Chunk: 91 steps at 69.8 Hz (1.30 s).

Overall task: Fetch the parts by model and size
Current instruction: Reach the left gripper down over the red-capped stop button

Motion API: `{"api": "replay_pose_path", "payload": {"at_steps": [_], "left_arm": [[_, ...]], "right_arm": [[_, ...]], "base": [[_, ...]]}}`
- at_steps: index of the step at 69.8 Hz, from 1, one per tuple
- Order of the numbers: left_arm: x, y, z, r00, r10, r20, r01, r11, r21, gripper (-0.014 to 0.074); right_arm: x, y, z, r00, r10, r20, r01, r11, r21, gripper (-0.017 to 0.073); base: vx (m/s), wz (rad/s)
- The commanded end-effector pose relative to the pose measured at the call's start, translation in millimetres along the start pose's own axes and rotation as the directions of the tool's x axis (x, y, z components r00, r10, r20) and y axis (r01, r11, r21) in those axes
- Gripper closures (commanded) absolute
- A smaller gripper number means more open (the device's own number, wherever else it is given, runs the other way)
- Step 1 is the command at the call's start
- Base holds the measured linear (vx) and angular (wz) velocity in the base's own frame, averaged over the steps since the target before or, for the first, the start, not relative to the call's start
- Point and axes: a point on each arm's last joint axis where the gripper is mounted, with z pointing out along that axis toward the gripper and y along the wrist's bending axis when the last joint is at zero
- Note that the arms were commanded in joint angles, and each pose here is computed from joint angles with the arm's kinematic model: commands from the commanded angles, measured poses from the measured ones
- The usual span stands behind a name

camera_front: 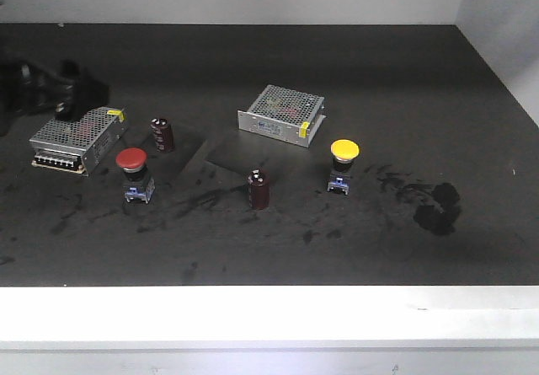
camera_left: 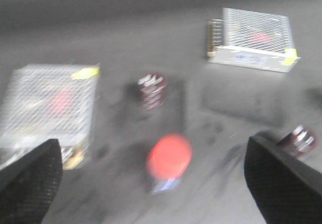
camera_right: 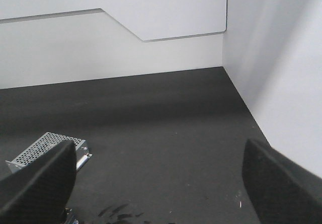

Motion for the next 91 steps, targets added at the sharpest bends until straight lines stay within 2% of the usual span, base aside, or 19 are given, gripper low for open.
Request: {"api": "replay_pose_path", "payload": {"at_steps": [1,7,13,20,29,37,42,46,54,67,80,91], "left_arm": [[-27.0,-6.7,6.0,0.999,-0.032,0.020,0.031,0.999,0.037,-0.0087],[-34.4,-7.5,23.3,0.997,-0.032,-0.071,0.036,0.998,0.047,-0.0083],[-39.4,-8.1,38.9,0.982,-0.071,-0.174,0.080,0.996,0.041,-0.0072],[-45.0,-8.2,55.1,0.957,-0.111,-0.267,0.114,0.993,-0.005,-0.0052],[-51.2,-11.4,75.4,0.932,-0.103,-0.347,0.085,0.994,-0.064,-0.0028],[-51.6,-20.3,91.8,0.906,-0.076,-0.416,0.059,0.997,-0.053,-0.0022],[-49.3,-24.9,101.9,0.899,-0.068,-0.432,0.050,0.997,-0.053,-0.0020],[-45.8,-25.6,108.9,0.892,-0.065,-0.447,0.033,0.996,-0.080,-0.0018],[-41.9,-23.8,117.6,0.882,-0.111,-0.459,0.063,0.991,-0.119,-0.0018],[-41.5,-20.9,118.3,0.882,-0.107,-0.459,0.044,0.988,-0.145,-0.0018],[-40.4,-25.4,118.1,0.878,-0.108,-0.466,0.069,0.993,-0.101,-0.0015],[-25.9,-20.9,111.0,0.858,-0.087,-0.506,0.020,0.991,-0.136,-0.0014]], "right_arm": [[-17.4,1.1,-3.4,0.994,-0.014,0.104,0.015,1.000,-0.006,-0.0062],[-17.5,1.1,-3.4,0.994,-0.014,0.105,0.015,1.000,-0.006,-0.0059],[-17.5,1.1,-3.4,0.994,-0.014,0.105,0.015,1.000,-0.006,-0.0056],[-17.5,1.1,-3.4,0.994,-0.014,0.105,0.015,1.000,-0.006,-0.0052],[-17.5,1.1,-3.4,0.994,-0.014,0.105,0.015,1.000,-0.006,-0.0046],[-17.4,1.1,-3.4,0.994,-0.014,0.105,0.015,1.000,-0.006,-0.0041],[-17.3,1.1,-3.3,0.995,-0.014,0.103,0.015,1.000,-0.006,-0.0039],[-17.3,1.1,-3.3,0.995,-0.014,0.103,0.015,1.000,-0.006,-0.0036],[-17.1,1.2,-3.3,0.995,-0.014,0.101,0.015,1.000,-0.006,-0.0035],[-15.9,1.1,-3.2,0.996,-0.014,0.088,0.015,1.000,-0.005,-0.0035],[-15.5,1.0,-3.2,0.996,-0.014,0.084,0.015,1.000,-0.004,-0.0035],[-15.0,0.9,-3.1,0.997,-0.014,0.078,0.015,1.000,-0.004,-0.0035]], "base": [[0.00,0.00],[0.00,0.00],[0.00,0.00],[0.00,0.00],[0.00,0.00],[0.00,0.00],[0.00,0.00],[0.00,0.00],[0.00,0.00],[0.00,0.00],[0.00,0.00],[0.00,0.00]]}}
